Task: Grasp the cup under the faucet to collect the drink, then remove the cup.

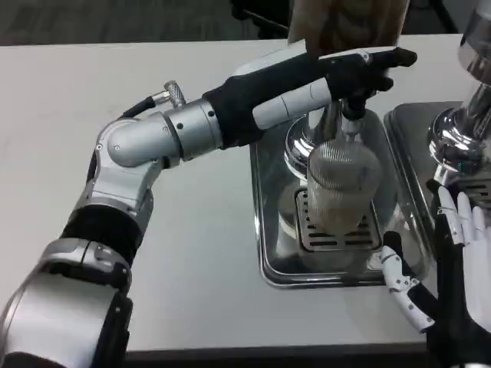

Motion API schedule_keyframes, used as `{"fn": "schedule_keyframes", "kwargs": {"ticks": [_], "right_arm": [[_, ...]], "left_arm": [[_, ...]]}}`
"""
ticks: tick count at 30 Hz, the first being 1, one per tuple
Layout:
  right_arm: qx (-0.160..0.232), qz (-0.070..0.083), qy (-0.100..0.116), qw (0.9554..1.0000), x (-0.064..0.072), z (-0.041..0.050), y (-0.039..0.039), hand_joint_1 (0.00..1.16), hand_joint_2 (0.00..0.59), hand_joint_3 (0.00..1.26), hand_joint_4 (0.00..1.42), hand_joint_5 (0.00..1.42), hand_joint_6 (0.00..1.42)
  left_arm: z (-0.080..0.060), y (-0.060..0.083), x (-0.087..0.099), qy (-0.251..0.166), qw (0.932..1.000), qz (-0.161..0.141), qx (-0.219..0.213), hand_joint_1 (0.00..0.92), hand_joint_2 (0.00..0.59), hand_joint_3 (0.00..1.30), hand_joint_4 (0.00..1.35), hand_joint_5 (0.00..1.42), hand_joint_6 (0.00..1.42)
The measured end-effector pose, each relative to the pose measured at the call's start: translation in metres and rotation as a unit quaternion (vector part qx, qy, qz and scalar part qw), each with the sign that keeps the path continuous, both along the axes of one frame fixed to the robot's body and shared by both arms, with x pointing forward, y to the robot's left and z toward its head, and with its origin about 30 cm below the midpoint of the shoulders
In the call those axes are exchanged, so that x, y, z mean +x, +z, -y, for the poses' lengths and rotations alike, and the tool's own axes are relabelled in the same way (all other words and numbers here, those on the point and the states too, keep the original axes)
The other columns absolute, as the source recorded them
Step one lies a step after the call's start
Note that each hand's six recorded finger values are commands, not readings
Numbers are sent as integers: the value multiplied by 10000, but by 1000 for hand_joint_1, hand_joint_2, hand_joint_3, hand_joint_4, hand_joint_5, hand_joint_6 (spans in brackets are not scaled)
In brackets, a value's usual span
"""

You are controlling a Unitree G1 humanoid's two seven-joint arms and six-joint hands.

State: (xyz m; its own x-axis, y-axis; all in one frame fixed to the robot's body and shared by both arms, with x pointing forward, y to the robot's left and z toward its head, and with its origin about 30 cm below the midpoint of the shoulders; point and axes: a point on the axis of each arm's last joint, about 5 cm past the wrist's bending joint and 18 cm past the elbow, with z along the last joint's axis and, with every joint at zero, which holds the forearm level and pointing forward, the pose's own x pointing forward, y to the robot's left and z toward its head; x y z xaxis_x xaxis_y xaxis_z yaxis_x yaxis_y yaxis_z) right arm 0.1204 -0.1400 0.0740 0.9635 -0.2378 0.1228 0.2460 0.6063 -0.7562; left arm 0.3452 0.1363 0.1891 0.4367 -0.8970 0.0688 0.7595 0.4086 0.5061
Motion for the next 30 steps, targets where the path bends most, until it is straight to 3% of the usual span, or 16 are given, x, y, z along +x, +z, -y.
{"fn": "schedule_keyframes", "kwargs": {"ticks": [8, 30], "right_arm": [[2, 49, -9, 10000, 3, 5, 18, 301, 454, 86, 12, 0, 2], [480, 137, 9, 9988, 30, 66, 44, 315, 447, 86, 12, 0, 31]], "left_arm": [[23, 15, -27, 75, 9984, 495, 257, 0, 25, 103, 0, 46, 7], [112, -13, -93, -9, 9875, 1322, 856, 0, 22, 96, 0, 24, 8]]}}
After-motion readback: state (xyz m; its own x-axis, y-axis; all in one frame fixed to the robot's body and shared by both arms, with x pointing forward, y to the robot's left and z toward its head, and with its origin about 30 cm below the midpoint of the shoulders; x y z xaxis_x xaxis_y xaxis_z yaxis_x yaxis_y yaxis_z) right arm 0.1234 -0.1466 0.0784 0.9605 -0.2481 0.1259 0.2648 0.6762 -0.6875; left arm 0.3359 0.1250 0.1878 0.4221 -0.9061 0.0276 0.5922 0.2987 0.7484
